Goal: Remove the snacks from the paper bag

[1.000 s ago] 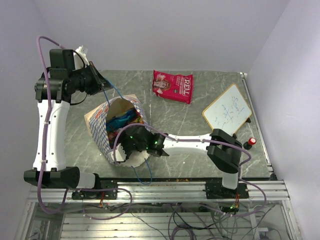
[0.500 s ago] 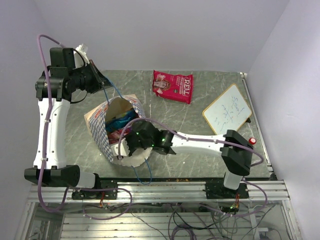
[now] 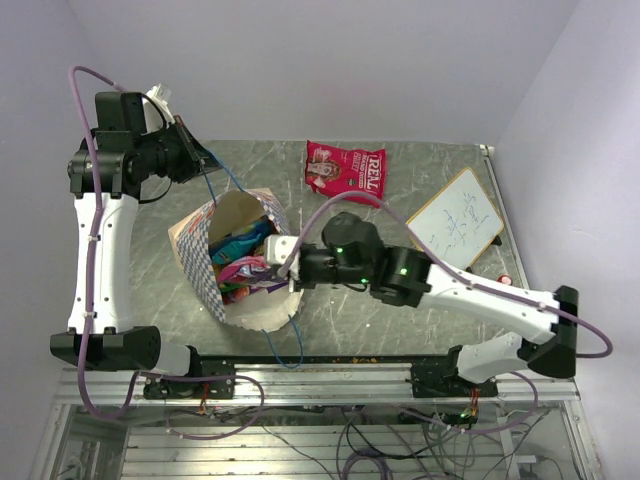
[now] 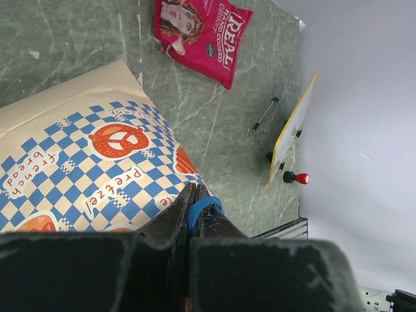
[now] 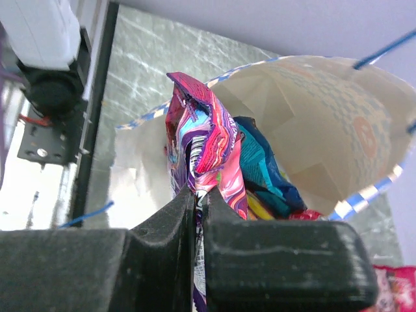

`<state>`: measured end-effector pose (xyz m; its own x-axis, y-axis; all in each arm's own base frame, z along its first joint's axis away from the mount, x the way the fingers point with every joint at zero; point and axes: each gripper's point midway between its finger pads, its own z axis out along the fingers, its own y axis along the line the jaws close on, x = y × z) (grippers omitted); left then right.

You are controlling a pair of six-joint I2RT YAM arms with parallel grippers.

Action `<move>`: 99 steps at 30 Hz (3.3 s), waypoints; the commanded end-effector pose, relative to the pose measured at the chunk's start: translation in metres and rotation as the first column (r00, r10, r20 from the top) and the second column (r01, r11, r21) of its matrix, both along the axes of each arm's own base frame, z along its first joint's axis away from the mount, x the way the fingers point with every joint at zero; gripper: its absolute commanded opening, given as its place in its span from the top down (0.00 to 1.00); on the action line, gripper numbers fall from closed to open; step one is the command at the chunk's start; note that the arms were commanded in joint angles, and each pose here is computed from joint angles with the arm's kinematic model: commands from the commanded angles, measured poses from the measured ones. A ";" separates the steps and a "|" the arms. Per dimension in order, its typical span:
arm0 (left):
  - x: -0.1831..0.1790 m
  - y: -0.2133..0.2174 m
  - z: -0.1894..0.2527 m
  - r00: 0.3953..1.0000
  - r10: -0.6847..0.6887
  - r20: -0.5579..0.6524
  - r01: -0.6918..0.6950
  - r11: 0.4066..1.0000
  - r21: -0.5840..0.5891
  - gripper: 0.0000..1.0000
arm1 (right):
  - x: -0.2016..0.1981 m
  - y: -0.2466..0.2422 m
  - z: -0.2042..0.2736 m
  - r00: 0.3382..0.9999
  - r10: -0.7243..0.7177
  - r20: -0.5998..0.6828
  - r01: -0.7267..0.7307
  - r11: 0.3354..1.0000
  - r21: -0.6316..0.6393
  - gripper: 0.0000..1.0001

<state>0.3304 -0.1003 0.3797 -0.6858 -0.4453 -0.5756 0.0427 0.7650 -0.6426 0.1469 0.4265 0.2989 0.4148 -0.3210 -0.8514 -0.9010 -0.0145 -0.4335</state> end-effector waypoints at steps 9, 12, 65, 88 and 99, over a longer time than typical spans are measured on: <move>-0.005 0.004 0.002 1.000 0.009 0.021 -0.010 1.000 0.007 0.93 | 0.055 -0.097 0.163 0.841 -0.460 -0.286 0.540 0.756 0.371 1.00; -0.005 0.003 0.001 1.000 0.006 0.018 -0.006 1.000 0.006 0.93 | 0.105 -0.139 0.180 0.716 -0.641 -0.277 0.689 0.584 0.429 1.00; 0.035 0.016 -0.023 0.999 0.023 -0.038 -0.020 0.998 0.067 0.93 | 0.450 -0.240 -0.242 -0.115 -0.641 -0.759 0.934 0.191 -0.302 1.00; 0.013 -0.003 -0.003 1.000 0.013 -0.001 -0.013 0.994 -0.109 0.93 | 0.281 -0.175 -0.041 0.461 -0.729 -0.506 0.818 0.570 -0.076 0.35; 0.007 -0.003 -0.004 0.999 0.030 0.013 -0.028 0.991 -0.132 0.93 | 0.034 -0.043 -0.001 0.992 -0.024 0.123 0.026 1.000 -0.013 0.23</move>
<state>0.3368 -0.1058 0.3609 -0.7001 -0.5226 -0.4866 -0.0081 0.6872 -0.7264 0.2077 0.3670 0.3013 0.2295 -0.3405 -0.9118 -0.9298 0.2003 -0.3088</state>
